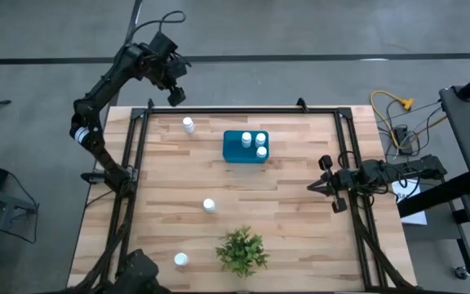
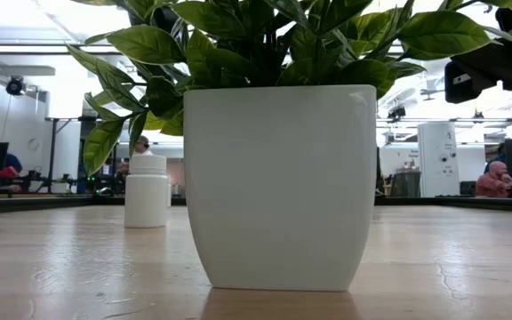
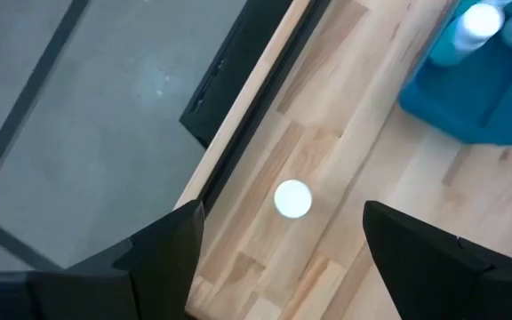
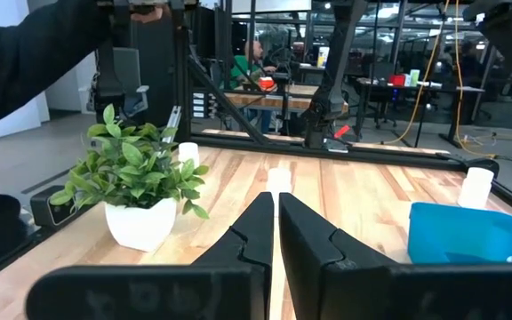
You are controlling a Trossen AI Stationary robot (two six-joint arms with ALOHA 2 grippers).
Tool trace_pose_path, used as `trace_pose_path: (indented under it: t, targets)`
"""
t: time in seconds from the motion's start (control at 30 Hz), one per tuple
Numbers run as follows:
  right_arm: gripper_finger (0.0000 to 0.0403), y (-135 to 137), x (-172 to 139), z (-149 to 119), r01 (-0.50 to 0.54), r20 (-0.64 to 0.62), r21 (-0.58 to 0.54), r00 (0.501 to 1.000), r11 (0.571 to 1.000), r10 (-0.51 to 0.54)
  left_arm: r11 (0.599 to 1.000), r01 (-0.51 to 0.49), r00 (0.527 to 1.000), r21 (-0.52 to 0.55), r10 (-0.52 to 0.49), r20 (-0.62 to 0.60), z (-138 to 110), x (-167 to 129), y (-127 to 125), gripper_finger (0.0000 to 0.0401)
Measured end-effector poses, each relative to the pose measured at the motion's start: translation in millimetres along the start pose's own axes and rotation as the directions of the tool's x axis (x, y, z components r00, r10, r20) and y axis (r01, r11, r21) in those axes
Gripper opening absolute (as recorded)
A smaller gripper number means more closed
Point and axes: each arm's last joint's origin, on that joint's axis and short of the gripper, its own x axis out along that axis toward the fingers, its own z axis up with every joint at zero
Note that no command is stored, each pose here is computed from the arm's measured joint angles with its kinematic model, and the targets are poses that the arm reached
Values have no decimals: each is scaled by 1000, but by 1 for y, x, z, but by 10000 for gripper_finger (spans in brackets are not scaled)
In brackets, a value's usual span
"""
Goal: Pick and place pill bottles into a basket
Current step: Put the white pill bottle into the blue bin
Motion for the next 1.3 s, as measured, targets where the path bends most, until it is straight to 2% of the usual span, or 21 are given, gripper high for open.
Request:
trace_pose_path:
  t: [0.1,0.23,0.33,0.4,0.53,0.63,0.7,0.97,1.3]
  targets:
    - [12,0,0,0,0,0,1,1000,1000,0,1000,-5,1000,1,5,9,2,-1,1,290]
    - [12,0,0,0,0,0,1,1000,1000,0,994,-110,994,4,110,9,5,-1,2,290]
    - [12,0,0,0,0,0,-1,1000,1000,0,982,-180,984,-55,179,-25,4,-2,4,290]
    - [12,0,0,0,0,0,1,1000,1000,0,979,-191,981,-74,189,-30,3,-2,4,290]
    - [12,0,0,0,0,0,1,1000,1000,0,990,-134,991,-45,134,-16,3,1,2,290]
    - [12,0,0,0,0,0,0,1000,1000,0,999,-4,1000,-46,4,18,5,7,-1,290]
    - [12,0,0,0,0,0,0,1000,1000,0,998,36,999,-46,-36,10,5,14,-1,290]
    - [12,0,0,0,0,0,1,1000,1000,0,992,88,985,-86,-100,-138,2,47,-1,290]
    - [12,0,0,0,0,0,0,1000,1000,0,988,110,968,-110,-132,-214,8,79,-3,290]
